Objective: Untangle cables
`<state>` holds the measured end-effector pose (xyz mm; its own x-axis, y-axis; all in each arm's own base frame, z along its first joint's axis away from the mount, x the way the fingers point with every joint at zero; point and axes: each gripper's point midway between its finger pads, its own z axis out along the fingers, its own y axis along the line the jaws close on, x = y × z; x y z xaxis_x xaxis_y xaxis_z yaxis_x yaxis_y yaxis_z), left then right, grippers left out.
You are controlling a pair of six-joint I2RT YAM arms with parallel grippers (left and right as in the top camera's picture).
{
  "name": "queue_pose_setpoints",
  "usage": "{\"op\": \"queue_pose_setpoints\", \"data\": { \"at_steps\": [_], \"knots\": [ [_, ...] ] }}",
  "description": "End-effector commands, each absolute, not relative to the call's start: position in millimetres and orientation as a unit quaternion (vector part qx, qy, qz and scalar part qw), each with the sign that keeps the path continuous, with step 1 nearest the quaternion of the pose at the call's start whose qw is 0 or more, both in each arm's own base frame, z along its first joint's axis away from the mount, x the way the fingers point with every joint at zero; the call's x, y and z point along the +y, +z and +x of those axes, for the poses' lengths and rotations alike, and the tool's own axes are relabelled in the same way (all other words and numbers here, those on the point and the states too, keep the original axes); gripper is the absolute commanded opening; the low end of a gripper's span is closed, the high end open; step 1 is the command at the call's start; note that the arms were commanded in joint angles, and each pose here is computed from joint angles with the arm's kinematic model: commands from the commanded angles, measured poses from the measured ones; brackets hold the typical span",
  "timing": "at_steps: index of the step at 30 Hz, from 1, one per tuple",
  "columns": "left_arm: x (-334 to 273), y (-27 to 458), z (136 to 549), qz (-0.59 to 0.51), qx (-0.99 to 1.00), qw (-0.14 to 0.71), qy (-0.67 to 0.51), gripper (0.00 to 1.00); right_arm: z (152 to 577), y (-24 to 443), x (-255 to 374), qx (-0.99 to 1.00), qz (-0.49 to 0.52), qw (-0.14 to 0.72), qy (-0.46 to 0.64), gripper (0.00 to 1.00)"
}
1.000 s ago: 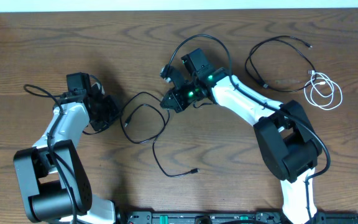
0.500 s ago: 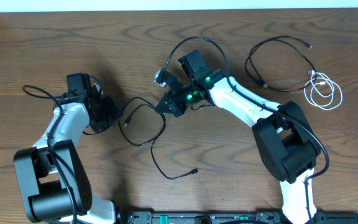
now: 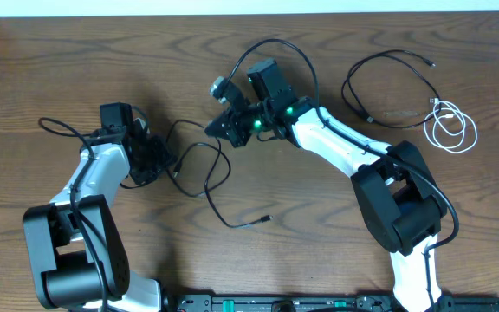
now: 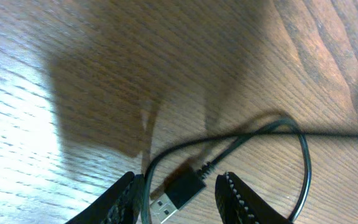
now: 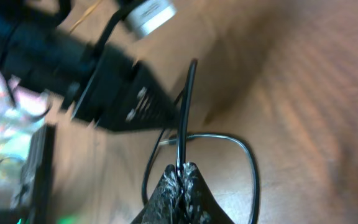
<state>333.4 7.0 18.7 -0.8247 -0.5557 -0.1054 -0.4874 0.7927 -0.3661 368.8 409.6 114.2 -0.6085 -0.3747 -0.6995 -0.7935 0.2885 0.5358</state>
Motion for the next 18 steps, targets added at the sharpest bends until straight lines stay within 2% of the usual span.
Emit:
{"op": "queue_pose_setpoints", "data": {
  "at_steps": [1,10,18],
  "knots": [
    [8,19,332,-0.277,0.942,0.107,-0.157,0.42,391,117,406,0.809,-0.303,0.239,0.443,0.01],
    [8,20,333,-0.277,0.942,0.109,-0.158,0.43,436,119,395,0.863,-0.108,0.264,0.416,0.01],
    [8,20,333,-0.277,0.942,0.109,-0.158,0.43,462,108,376,0.884,-0.036,0.329,0.33,0.01]
  ]
}}
